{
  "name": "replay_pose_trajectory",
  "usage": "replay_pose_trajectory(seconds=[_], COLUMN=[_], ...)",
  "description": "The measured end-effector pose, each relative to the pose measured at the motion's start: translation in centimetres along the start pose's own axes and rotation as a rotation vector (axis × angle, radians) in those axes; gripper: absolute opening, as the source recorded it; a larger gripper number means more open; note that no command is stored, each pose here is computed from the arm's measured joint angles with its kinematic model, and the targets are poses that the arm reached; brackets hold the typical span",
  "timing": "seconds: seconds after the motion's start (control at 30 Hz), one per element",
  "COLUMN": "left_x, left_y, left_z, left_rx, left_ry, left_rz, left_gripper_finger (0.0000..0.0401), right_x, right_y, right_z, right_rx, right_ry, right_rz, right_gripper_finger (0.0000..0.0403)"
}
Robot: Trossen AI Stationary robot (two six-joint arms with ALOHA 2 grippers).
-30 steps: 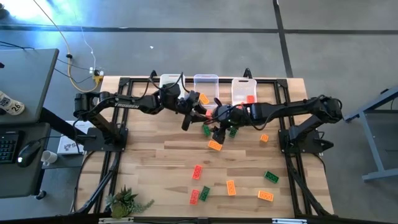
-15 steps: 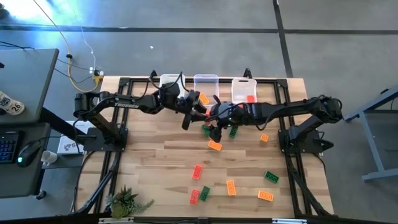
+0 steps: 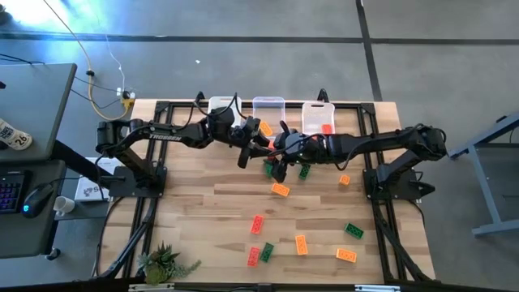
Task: Sort & place blocks by color
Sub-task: Put the orange game piece into the right white bin
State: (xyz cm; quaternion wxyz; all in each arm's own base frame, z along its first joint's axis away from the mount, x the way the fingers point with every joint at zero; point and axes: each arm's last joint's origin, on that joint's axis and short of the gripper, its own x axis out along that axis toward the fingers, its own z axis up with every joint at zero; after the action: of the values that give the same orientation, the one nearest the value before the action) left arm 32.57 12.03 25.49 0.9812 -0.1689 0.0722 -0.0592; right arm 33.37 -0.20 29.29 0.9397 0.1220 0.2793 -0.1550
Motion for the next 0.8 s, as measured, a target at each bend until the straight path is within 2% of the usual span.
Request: replay_pose_trajectory(seconds=[0.17,0.4,0.8], left_x=[-0.01,-0.01,0.02], left_y=[-0.03,-0.01,0.04], left_z=[0.2,0.2,0.15], left_rx=[0.039,0.046,0.021], left_ry=[-0.019,-0.023,-0.024], left_rz=[0.007,0.024,0.049], left_gripper_finger=[0.0121,0.0129,0.0211], right_x=[-0.11,-0.11,0.02], right_y=[0.0,0.01,-0.08], right_z=[0.06,0.04,-0.18], right_rx=[0.02,0.03,0.054], right_ry=[-0.001,0.0,0.019], right_rz=[0.007,0.007,-0.007], right_gripper_finger=[0.0129,0.0126,0.0121])
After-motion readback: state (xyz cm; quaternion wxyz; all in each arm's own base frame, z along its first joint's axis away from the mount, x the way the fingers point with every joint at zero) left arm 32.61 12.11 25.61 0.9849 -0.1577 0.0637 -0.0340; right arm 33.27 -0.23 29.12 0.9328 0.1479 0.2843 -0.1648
